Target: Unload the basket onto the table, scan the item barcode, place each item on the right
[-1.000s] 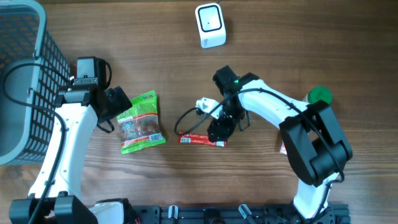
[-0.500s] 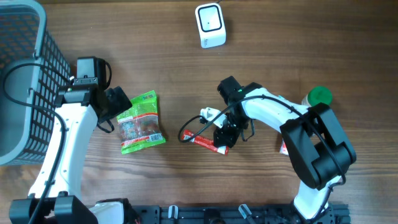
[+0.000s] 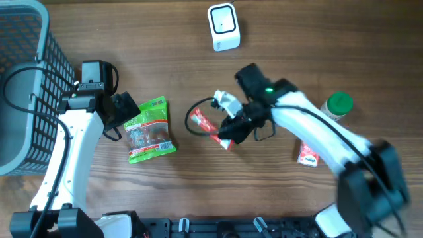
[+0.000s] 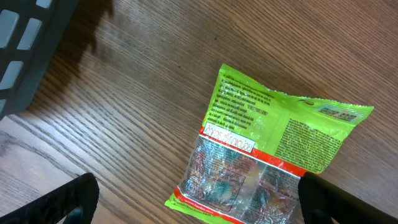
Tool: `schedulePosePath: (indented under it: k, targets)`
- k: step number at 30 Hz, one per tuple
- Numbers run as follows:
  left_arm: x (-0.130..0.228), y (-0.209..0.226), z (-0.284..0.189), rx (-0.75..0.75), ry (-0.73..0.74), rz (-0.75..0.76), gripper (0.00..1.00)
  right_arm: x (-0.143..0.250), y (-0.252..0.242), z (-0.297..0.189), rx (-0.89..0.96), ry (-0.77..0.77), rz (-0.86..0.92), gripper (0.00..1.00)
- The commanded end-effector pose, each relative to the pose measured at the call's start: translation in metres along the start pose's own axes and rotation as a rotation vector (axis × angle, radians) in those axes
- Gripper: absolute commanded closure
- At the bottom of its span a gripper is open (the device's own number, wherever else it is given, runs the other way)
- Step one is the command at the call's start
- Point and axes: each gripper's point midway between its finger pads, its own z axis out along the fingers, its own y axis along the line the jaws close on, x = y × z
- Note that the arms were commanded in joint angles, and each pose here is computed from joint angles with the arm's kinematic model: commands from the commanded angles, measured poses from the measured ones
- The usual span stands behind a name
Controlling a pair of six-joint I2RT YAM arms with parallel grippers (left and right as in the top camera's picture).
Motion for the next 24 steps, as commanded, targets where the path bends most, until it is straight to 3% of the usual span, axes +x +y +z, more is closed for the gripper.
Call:
schedulePosePath:
  k: [1, 6, 14, 19, 24]
  targets:
    - [-0.005, -0.001, -0.004, 0.009, -0.014, 0.001, 0.00, -0.025, 0.040, -0.049, -0.031, -0.162, 0.014, 0.96]
    - [-0.005, -0.001, -0.004, 0.008, -0.014, 0.001, 0.00, -0.037, 0.106, -0.091, -0.270, -0.292, -0.025, 0.96]
    - [-0.005, -0.001, -0.004, 0.009, -0.014, 0.001, 0.00, -0.036, 0.132, -0.123, -0.307, -0.356, 0.084, 0.96]
    - [-0.005, -0.001, -0.004, 0.008, -0.014, 0.001, 0.00, -0.028, 0.165, -0.153, -0.412, -0.414, -0.014, 0.96]
    - [-0.005, -0.001, -0.004, 0.009, -0.014, 0.001, 0.00, -0.022, 0.167, -0.182, -0.376, -0.504, -0.040, 0.96]
